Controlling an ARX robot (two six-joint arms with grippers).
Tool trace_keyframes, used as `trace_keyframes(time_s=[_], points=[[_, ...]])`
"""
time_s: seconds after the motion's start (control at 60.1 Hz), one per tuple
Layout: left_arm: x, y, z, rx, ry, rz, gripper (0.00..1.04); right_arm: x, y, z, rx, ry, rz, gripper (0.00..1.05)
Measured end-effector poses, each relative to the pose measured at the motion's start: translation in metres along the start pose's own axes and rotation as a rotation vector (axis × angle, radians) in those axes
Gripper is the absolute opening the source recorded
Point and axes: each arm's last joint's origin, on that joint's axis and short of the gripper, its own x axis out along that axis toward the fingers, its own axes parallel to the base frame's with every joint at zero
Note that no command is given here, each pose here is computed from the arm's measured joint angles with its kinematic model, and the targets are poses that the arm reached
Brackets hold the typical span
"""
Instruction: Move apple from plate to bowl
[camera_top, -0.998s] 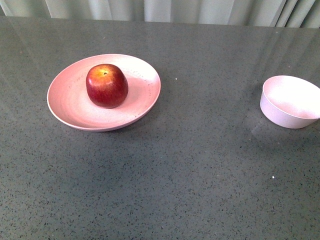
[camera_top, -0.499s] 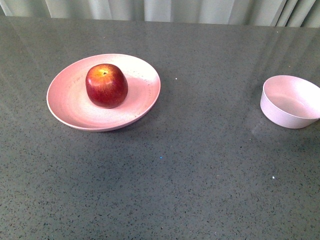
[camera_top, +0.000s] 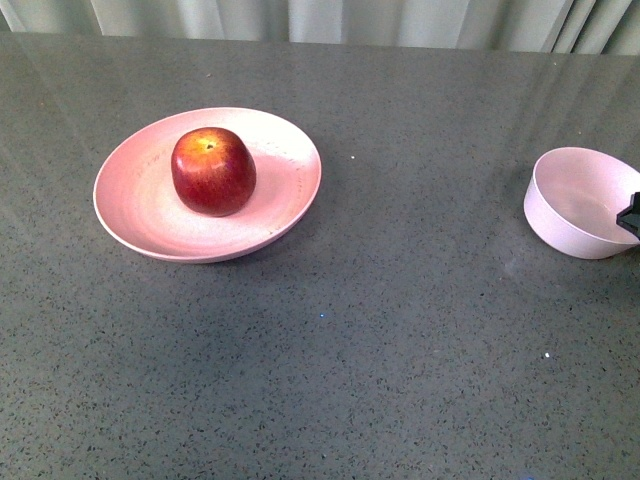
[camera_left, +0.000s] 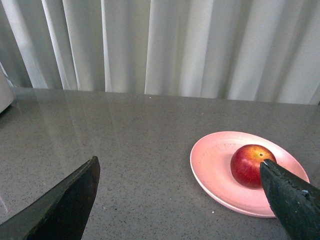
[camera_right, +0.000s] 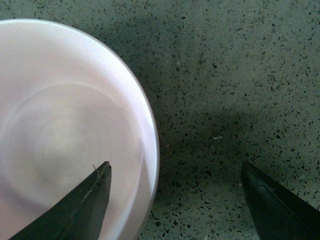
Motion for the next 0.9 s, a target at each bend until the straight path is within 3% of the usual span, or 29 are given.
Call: trace_keyframes(time_s=[0.067, 0.266, 0.416, 0.665, 0.898], points=[[0.000, 0.000, 0.000, 0.000, 0.000, 0.000, 0.96, 0.000, 0.003, 0.001, 0.003, 0.001, 0.006, 0.55], [0.000, 0.000, 0.000, 0.000, 0.000, 0.000, 0.96, 0.000, 0.007, 0.001, 0.026, 0.019, 0.036, 0.29], [0.000, 0.000, 0.000, 0.000, 0.000, 0.000, 0.96, -0.004, 0.012, 0.005, 0.049, 0.024, 0.066, 0.01], [0.000, 0.000, 0.000, 0.000, 0.000, 0.000, 0.96, -0.011, 0.030, 0.013, 0.073, 0.022, 0.114, 0.02], [0.000, 0.000, 0.000, 0.000, 0.000, 0.000, 0.96, -0.010, 0.083, 0.024, 0.077, 0.010, 0.206, 0.02]])
